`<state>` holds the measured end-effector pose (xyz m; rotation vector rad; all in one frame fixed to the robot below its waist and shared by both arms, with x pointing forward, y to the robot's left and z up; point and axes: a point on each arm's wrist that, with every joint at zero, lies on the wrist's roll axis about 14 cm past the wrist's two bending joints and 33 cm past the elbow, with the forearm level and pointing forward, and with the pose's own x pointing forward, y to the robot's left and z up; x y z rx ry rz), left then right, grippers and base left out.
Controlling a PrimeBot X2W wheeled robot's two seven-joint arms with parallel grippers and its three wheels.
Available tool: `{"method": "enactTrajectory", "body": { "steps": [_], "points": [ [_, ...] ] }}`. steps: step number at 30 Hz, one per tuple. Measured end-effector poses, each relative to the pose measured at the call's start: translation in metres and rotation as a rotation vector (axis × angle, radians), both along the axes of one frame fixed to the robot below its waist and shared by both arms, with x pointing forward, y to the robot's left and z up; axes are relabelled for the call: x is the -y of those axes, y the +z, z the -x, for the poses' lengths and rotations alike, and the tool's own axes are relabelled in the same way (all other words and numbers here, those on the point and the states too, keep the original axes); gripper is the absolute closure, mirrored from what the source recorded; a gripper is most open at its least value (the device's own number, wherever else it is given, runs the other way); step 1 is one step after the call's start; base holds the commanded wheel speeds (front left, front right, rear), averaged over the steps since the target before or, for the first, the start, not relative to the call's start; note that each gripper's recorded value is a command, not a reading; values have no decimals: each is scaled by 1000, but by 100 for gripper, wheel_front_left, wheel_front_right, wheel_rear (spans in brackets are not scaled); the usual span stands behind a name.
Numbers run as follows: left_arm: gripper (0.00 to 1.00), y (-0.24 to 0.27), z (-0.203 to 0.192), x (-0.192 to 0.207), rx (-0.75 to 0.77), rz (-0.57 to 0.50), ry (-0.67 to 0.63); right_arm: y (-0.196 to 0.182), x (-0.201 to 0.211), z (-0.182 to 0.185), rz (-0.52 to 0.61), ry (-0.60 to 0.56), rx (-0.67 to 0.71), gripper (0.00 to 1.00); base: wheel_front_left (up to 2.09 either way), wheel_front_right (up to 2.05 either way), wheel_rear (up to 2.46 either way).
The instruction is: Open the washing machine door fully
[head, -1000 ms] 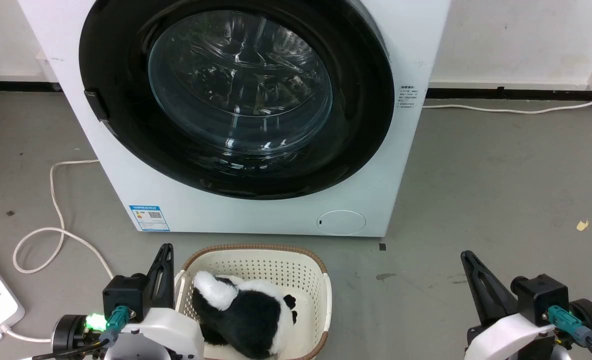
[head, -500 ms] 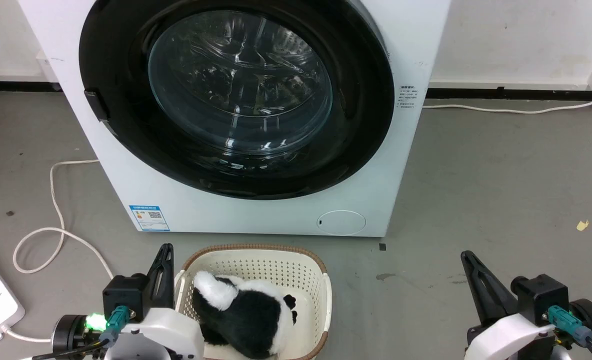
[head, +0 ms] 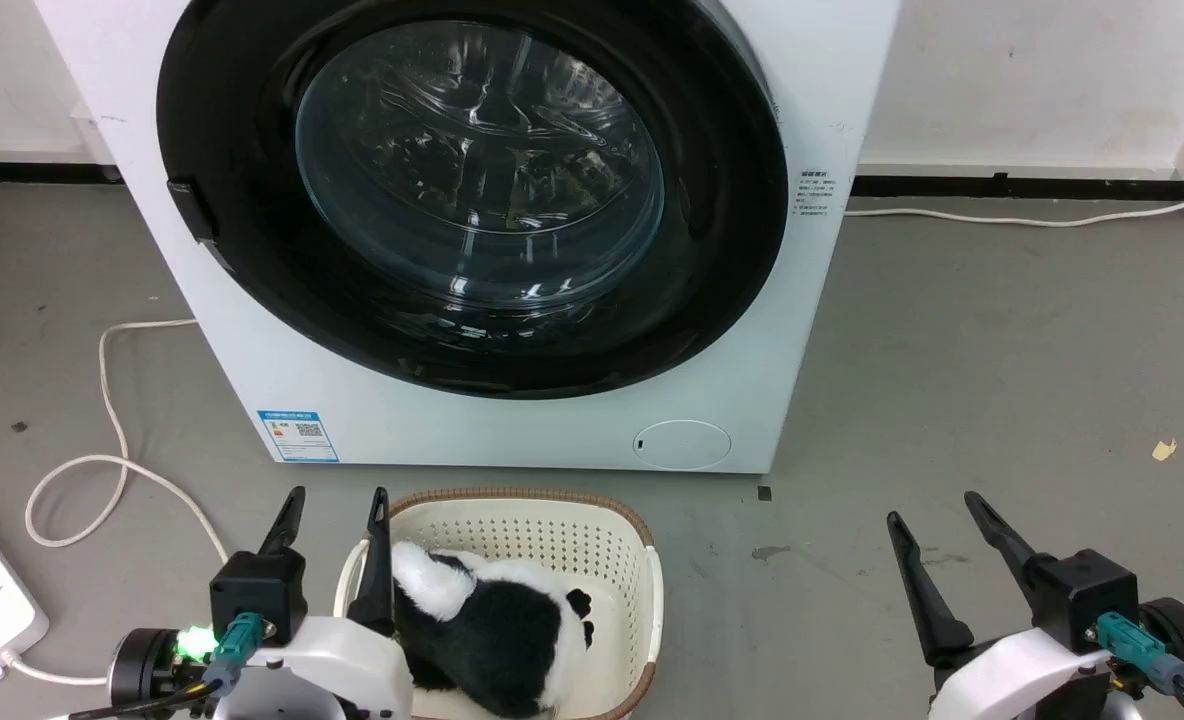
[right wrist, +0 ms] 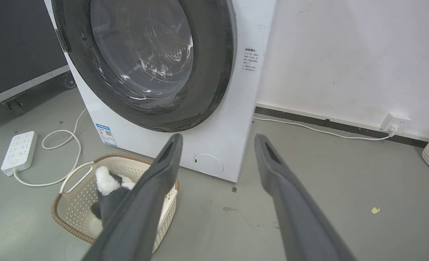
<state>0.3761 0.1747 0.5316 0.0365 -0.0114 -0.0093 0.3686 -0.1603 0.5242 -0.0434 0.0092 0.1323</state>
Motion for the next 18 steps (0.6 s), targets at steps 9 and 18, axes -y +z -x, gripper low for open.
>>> {"method": "enactTrajectory", "body": {
  "steps": [9,18],
  "points": [
    [0,0,-1,5,9,14,-16,1,0,0,-11,0,12,0,0,0,0],
    [0,-5,-4,8,11,20,-23,-2,0,-6,-32,7,17,0,0,0,0]
  ]
}}
